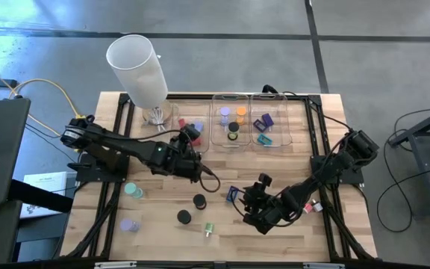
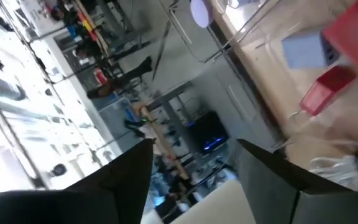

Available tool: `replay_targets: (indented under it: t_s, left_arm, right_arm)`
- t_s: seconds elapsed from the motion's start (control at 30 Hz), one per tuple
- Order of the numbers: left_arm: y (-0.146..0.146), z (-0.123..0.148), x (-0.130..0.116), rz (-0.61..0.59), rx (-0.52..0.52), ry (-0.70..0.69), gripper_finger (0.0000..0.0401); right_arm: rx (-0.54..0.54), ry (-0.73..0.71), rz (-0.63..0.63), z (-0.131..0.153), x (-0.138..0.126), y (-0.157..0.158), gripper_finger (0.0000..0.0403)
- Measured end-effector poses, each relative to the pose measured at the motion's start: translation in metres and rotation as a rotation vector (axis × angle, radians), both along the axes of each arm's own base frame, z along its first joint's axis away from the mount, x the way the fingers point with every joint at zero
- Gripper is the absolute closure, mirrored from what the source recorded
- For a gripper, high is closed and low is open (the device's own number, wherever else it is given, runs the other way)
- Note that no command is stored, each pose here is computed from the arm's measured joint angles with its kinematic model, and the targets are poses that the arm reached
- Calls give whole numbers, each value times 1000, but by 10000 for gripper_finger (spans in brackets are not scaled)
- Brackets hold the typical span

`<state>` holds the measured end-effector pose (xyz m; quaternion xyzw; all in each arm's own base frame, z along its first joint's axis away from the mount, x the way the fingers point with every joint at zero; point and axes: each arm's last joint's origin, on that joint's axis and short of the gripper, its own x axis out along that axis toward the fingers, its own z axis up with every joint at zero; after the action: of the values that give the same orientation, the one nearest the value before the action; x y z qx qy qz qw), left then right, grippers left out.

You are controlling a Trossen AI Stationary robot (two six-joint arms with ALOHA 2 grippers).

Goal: Pick & Place Office items
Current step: Put the red hourglass into the middle transparent bin

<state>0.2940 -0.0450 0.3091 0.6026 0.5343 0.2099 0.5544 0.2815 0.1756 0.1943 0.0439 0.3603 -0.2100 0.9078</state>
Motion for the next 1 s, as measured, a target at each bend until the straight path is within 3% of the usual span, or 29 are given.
replay_targets:
  t_s: [0.07, 0.13, 0.27, 0.37, 0.53, 0.6, 0.77, 1.0]
  left_arm:
    - [0, 1, 0, 24, -34, -76, 180]
    - [-3, 4, 1, 65, -99, -252, 179]
    - [-12, 17, -11, 66, -302, -432, 178]
    - [-20, 32, -28, 25, -540, -505, 178]
    - [-23, 61, -63, 14, -1061, -610, 178]
    - [-21, 69, -74, 29, -1178, -648, 178]
    - [-16, 79, -87, 120, -1284, -781, 178]
    - [-20, 73, -78, 226, -1338, -825, 178]
  right_arm:
    - [-1, 1, -1, 0, 0, 0, 215]
    - [-3, 2, -2, 0, 0, 0, 215]
    - [-4, 3, 0, 0, 0, 0, 215]
    - [-4, 3, 0, 0, 0, 0, 215]
    - [-4, 2, 0, 0, 0, 0, 215]
    - [-2, -1, -1, 0, 0, 0, 215]
    - [-2, -9, -5, 0, 1, -1, 215]
    - [2, -16, -2, 1, 2, 0, 215]
